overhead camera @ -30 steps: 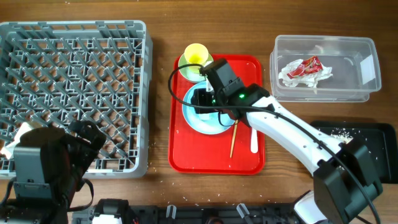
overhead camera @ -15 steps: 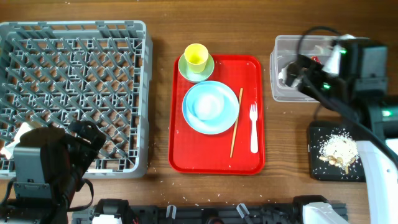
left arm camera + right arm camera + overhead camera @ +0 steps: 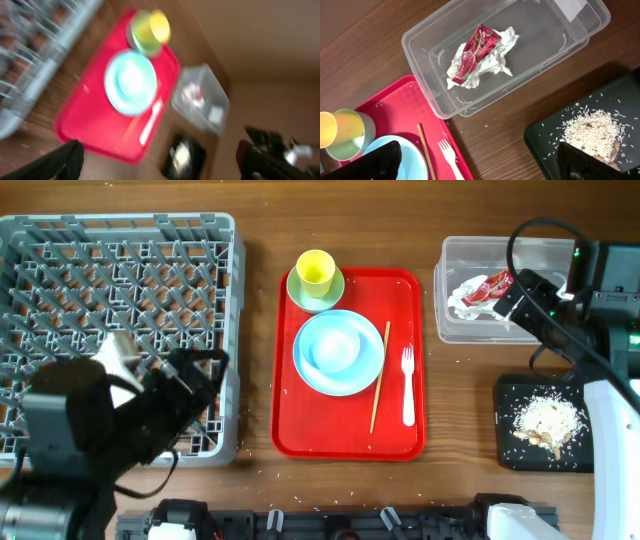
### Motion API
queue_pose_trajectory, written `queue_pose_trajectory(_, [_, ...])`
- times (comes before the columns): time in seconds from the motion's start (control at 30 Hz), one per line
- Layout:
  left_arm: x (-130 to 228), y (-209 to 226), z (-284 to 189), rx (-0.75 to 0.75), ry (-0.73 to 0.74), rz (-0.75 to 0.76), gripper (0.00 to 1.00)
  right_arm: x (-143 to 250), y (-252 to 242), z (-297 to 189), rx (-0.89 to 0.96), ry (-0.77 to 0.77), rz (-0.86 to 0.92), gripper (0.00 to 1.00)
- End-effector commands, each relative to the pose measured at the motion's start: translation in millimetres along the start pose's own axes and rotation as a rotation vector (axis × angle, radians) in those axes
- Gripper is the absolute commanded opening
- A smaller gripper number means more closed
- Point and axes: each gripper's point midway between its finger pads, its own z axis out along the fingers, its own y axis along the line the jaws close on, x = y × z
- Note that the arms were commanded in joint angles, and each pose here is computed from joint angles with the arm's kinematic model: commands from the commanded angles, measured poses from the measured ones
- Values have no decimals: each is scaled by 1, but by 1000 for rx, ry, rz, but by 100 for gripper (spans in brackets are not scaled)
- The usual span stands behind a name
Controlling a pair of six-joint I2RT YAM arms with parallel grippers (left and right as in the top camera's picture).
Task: Sort waste into correct bins and load items into the dishwasher rack
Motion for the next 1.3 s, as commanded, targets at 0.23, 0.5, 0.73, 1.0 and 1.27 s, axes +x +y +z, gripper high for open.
queue_pose_trajectory(0.23, [86,-35,184,-87,468,514,99,-1,-5,7,33,6,1,99])
queue_pose_trajectory(0.5, [110,19,310,-353,398,840,87,-1,-5,7,33,6,1,100])
queue_pose_trajectory(0.73, [121,6,334,-255,392,1053,60,-1,-5,7,32,6,1,100])
queue_pose_trajectory(1.0, [134,34,358,-313,440,1064,43,-1,-5,7,32,6,1,100])
queue_pose_trajectory(1.27, [138,44,368,-336,451,1070,31,-1,-5,7,33,6,1,100])
